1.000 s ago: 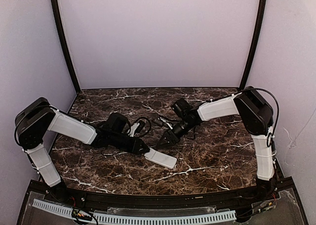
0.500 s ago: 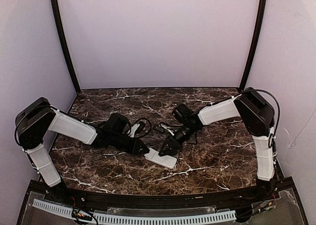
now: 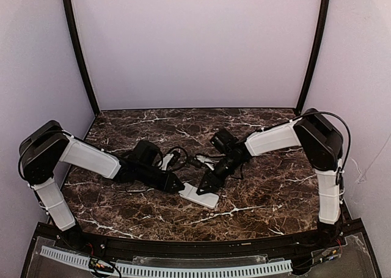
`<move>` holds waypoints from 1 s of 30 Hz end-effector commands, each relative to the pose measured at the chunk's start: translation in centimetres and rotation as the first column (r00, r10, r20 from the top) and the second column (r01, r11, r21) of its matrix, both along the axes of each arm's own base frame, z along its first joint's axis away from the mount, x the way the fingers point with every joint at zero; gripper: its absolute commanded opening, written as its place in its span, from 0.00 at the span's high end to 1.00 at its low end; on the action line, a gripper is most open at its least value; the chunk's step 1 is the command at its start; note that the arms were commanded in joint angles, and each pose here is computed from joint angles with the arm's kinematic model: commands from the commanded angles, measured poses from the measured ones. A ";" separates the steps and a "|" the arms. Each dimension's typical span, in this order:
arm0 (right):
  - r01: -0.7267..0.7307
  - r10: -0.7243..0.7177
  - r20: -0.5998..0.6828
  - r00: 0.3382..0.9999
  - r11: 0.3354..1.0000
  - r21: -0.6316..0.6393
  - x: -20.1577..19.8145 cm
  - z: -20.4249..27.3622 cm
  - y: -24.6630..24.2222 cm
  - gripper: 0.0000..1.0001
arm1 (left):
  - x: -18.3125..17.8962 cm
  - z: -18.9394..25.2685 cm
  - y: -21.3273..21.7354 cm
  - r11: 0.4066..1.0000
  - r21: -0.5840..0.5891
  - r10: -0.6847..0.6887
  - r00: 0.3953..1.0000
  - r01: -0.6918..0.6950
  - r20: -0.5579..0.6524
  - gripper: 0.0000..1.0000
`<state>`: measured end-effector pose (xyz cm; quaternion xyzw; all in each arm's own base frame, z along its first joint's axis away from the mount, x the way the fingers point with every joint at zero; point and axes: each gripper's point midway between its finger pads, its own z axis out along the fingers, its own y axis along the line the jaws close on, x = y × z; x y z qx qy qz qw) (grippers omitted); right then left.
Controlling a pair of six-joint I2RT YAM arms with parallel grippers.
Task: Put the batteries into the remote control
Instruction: Press the battery cover on the remote control without the battery cover.
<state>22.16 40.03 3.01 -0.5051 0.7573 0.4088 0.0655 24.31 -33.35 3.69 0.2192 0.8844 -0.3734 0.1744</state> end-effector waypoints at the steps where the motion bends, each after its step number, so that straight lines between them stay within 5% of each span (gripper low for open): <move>1: 0.015 -0.015 0.001 1.000 0.991 -0.133 -1.3 -2.4 -1.8 0.64 | 0.0 0.0 -0.2 1.000 0.016 -0.011 1.000 0.011 0.007 0.82; 30: 0.050 -0.053 -0.005 0.999 0.975 -0.216 -1.7 -4.0 -2.1 0.80 | -1.8 -1.4 0.1 0.997 0.072 -0.019 0.999 0.022 -0.046 0.86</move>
